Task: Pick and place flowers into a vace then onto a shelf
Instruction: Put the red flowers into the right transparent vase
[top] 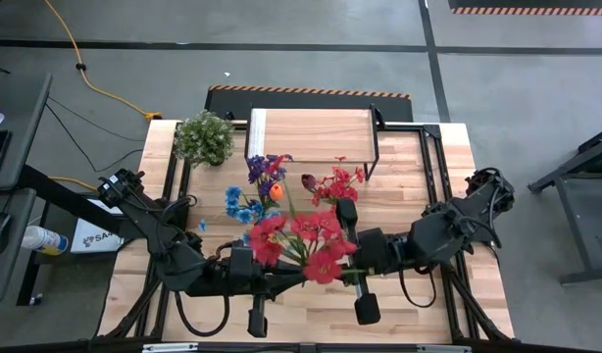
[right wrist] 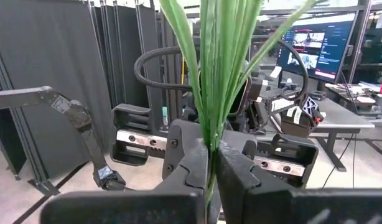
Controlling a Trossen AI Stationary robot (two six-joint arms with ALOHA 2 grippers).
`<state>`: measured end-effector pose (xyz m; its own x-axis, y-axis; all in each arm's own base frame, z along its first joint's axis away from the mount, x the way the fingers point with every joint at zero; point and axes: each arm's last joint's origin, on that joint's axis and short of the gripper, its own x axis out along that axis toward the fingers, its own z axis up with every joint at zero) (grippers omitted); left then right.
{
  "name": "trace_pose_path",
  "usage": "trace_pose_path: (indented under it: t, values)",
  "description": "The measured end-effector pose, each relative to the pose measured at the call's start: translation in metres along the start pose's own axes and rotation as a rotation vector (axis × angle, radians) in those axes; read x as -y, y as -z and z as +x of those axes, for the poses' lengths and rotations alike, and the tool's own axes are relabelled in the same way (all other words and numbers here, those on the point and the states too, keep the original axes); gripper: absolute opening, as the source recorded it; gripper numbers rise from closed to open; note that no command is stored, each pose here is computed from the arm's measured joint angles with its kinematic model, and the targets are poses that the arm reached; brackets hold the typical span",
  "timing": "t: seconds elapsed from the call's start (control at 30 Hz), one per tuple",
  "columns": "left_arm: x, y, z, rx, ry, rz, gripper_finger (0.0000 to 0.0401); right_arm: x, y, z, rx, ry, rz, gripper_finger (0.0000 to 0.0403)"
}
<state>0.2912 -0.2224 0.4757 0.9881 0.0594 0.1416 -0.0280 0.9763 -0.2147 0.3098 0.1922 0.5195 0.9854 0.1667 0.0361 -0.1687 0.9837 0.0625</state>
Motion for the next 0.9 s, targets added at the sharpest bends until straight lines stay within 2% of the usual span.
trace_pose_path:
  t: [0.27,0.6,0.9]
  values:
    - [0.0000,0.0003,0.0000,-0.003,0.001,0.002,0.0042,-0.0001,0.0001,0.0000,-0.001,0.000,-0.024,0.0004]
    - [0.0004,0.0012,-0.0002,-0.010,0.011,0.007,0.0180,0.0011,-0.0012,-0.0017,-0.001,0.009,-0.030,0.0001]
    - [-0.0006,0.0028,-0.0014,-0.035,0.011,0.035,0.0236,-0.0015,-0.0020,-0.0089,-0.024,0.032,-0.040,0.0001]
